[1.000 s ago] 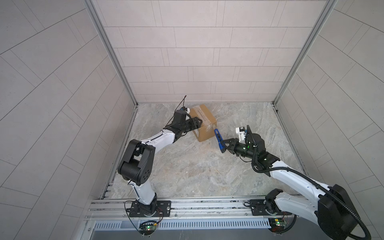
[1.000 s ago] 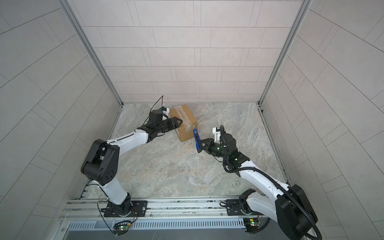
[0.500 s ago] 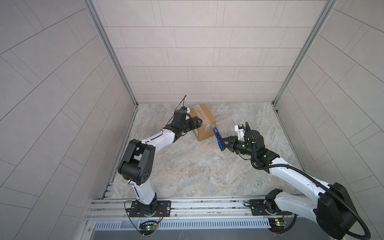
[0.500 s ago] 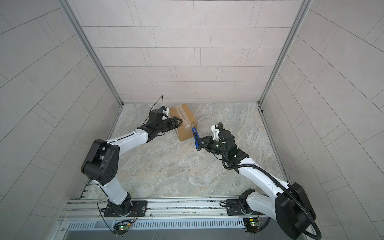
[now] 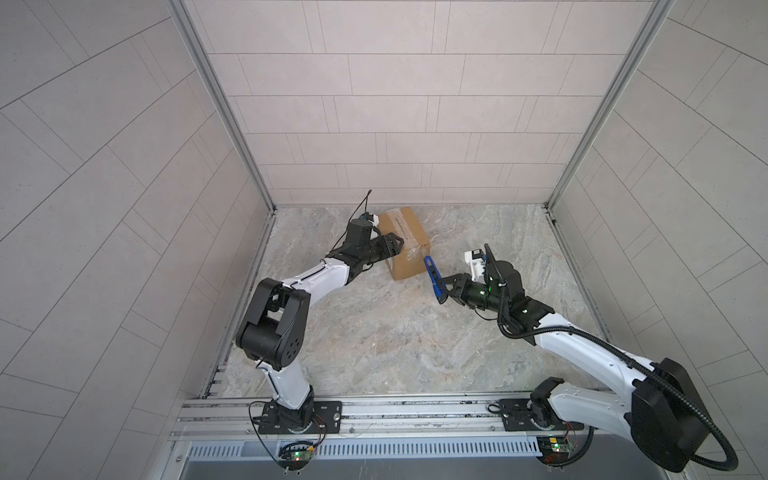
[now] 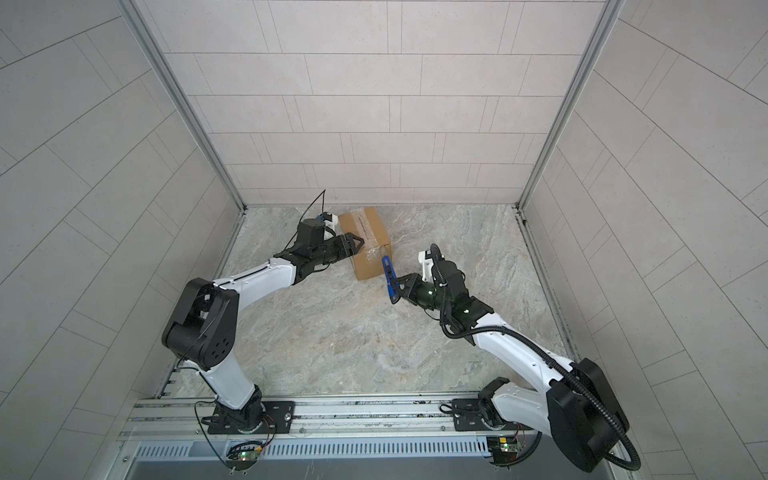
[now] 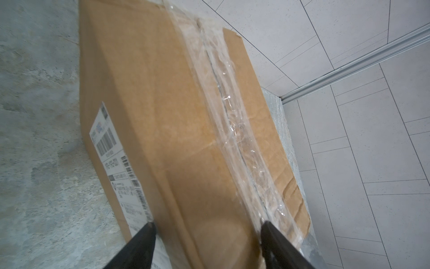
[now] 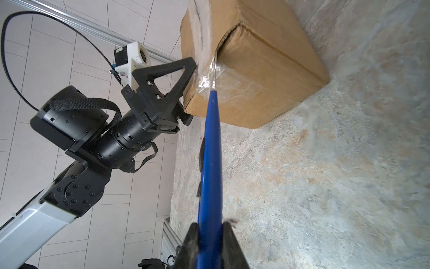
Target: Unpack the express box
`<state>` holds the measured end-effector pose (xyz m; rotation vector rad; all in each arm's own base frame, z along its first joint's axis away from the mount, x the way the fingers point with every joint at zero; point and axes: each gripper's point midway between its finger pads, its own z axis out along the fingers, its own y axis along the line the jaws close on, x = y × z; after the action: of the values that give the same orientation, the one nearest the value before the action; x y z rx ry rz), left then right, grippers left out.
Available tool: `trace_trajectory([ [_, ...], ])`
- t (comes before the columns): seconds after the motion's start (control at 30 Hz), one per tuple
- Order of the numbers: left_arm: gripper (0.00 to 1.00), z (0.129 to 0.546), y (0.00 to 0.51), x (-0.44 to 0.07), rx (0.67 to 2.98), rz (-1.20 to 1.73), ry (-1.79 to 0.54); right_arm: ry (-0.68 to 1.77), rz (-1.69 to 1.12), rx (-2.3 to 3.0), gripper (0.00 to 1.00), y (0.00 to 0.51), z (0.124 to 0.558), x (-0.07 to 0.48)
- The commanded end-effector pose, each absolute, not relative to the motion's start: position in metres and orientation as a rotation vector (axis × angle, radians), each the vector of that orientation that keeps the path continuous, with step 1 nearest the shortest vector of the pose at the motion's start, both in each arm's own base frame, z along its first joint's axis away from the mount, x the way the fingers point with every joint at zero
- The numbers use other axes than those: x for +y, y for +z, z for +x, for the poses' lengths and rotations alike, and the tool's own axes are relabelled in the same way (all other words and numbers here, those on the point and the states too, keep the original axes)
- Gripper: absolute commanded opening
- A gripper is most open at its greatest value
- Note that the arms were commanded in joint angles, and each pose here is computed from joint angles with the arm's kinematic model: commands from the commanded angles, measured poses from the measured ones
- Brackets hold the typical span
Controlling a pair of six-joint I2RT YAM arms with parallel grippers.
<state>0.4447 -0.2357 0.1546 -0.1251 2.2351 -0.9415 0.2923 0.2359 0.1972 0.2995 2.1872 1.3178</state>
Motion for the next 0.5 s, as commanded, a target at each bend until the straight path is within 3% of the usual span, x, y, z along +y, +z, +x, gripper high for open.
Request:
trace_trajectory([
  [0.0, 0.74, 0.443, 0.162, -0.248, 2.218, -0.077, -0.996, 1.434, 0.182, 2.084, 0.00, 0.234, 0.292, 0.253],
  [0.2, 0.74, 0.443, 0.163, -0.248, 2.214, -0.075, -1.002, 1.579, 0.221, 1.965, 0.00, 0.260, 0.298, 0.261],
  [0.47, 0.74, 0.442, 0.161, -0.248, 2.222, -0.070, -0.998, 1.385, 0.274, 2.107, 0.00, 0.220, 0.309, 0.252],
])
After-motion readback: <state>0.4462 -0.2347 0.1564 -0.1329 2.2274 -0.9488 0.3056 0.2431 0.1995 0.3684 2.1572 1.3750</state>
